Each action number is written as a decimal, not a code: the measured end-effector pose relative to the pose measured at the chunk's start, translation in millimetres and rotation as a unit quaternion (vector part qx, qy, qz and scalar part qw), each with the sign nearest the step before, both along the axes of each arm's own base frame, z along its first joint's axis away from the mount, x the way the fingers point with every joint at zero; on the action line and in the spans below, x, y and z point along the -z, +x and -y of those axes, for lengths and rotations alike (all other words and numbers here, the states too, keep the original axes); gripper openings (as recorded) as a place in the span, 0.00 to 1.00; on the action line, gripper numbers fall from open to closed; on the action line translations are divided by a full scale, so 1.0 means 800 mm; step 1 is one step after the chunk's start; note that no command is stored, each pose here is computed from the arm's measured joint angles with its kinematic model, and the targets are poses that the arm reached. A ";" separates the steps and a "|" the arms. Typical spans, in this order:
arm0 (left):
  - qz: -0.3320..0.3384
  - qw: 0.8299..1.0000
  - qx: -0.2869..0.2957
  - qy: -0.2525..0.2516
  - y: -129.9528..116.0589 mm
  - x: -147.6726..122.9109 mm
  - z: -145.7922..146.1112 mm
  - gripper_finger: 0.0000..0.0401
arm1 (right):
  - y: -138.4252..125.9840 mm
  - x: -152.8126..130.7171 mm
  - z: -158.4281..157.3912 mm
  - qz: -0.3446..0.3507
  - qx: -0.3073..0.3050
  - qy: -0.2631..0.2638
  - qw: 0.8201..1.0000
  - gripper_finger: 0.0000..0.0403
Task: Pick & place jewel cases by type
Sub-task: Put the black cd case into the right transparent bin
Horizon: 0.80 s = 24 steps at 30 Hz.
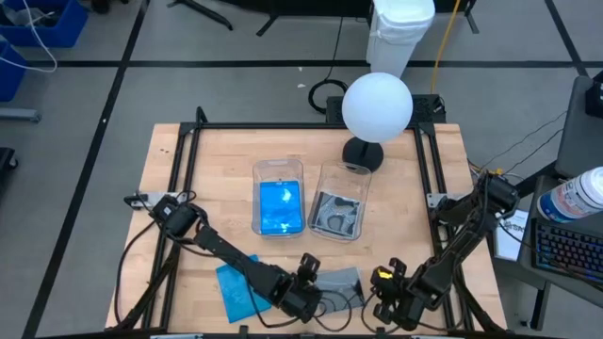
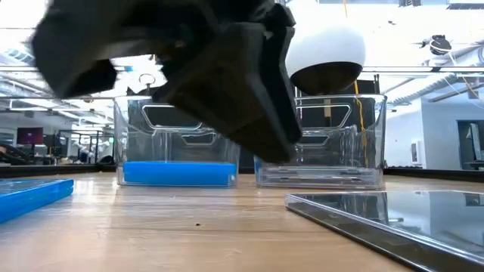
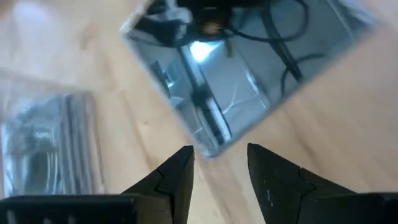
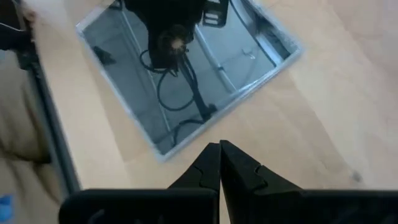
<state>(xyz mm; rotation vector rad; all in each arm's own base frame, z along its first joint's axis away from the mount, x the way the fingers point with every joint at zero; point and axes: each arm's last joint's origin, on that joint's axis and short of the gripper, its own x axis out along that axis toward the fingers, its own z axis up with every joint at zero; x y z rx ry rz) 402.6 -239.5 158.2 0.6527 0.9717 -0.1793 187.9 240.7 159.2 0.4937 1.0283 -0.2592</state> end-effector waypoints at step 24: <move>0.014 0.983 0.135 0.124 -0.008 0.060 -0.004 0.39 | 0.031 -0.002 0.015 -0.052 0.057 0.108 0.991 0.28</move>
